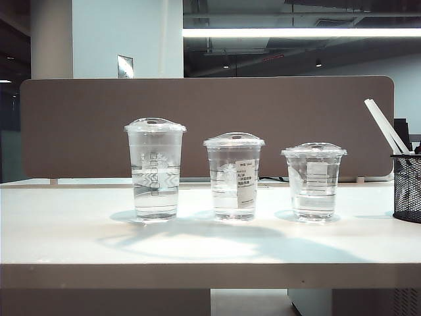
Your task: Pick up the straw and insert it into the large coffee cup.
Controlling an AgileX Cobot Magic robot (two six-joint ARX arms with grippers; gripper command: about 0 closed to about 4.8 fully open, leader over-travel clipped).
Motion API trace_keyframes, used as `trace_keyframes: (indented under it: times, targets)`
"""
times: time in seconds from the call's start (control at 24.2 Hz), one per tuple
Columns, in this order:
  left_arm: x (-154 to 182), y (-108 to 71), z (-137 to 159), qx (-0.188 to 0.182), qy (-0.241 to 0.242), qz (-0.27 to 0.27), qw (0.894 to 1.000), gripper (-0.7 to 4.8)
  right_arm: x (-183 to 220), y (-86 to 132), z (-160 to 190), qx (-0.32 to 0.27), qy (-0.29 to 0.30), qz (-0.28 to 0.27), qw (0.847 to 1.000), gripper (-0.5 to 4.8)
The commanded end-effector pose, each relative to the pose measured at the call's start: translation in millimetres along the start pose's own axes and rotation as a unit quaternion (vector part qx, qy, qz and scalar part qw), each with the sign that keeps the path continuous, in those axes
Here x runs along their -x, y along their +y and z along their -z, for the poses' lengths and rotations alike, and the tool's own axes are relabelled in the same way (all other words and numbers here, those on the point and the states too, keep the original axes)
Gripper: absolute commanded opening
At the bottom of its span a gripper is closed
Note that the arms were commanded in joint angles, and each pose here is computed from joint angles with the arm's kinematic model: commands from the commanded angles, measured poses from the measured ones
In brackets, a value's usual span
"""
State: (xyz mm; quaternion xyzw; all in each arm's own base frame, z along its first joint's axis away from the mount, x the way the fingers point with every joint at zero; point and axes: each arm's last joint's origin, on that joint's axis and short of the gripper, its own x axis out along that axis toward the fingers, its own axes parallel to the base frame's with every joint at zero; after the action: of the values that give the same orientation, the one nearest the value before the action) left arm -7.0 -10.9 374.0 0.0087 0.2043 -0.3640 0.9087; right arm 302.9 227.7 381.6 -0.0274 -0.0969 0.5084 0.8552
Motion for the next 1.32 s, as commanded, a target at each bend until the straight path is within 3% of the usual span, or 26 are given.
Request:
trace_keyframes:
  times: [0.04, 0.7, 1.32]
  targets:
    - [0.4, -0.3, -1.3, -0.003, -0.005, 0.002, 1.0, -0.05, -8.4, 0.5, 7.5, 0.001, -0.01, -0.006, 1.0, 0.13]
    - [0.4, -0.3, -1.3, -0.003, -0.005, 0.002, 1.0, -0.05, -27.7, -5.1, 48.9, -0.01, 0.015, -0.009, 1.0, 0.13]
    - [0.4, -0.3, -1.3, -0.003, -0.005, 0.002, 1.0, -0.05, -27.2, -9.0, 57.9, -0.028, 0.04, -0.008, 0.999, 0.13]
